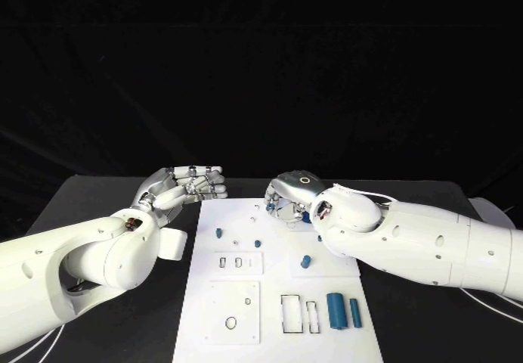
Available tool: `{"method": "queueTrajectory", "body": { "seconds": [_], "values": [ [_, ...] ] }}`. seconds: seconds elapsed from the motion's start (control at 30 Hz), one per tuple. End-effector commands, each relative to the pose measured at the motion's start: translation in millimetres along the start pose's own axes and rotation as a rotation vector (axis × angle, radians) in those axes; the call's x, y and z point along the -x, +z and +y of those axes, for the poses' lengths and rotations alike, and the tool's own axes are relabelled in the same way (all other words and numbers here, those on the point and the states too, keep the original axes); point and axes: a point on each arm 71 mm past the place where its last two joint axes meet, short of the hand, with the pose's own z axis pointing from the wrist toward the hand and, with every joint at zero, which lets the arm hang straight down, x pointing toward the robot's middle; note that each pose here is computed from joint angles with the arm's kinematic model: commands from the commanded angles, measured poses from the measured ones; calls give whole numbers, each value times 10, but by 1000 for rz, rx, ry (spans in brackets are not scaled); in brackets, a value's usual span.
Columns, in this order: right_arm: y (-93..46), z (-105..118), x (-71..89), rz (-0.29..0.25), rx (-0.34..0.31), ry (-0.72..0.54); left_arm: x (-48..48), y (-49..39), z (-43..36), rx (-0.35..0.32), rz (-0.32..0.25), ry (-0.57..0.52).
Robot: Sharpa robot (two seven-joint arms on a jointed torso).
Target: Assemble the parts on the task board
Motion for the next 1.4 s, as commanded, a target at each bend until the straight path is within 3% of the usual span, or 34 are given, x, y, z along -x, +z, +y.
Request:
{"method": "queueTrajectory", "body": {
  "seconds": [0.03, 0.57, 1.4],
  "values": [
    [53, 30, 39, -57, 5, -3, -22, 7, -23, -13, 23, -14],
    [224, 127, -16, -29, 13, -15, -64, 19, -32, -13, 31, -17],
    [273, 93, -109, 36, -15, -34, -103, 30, -92, -27, 43, -18]
  ]
}}
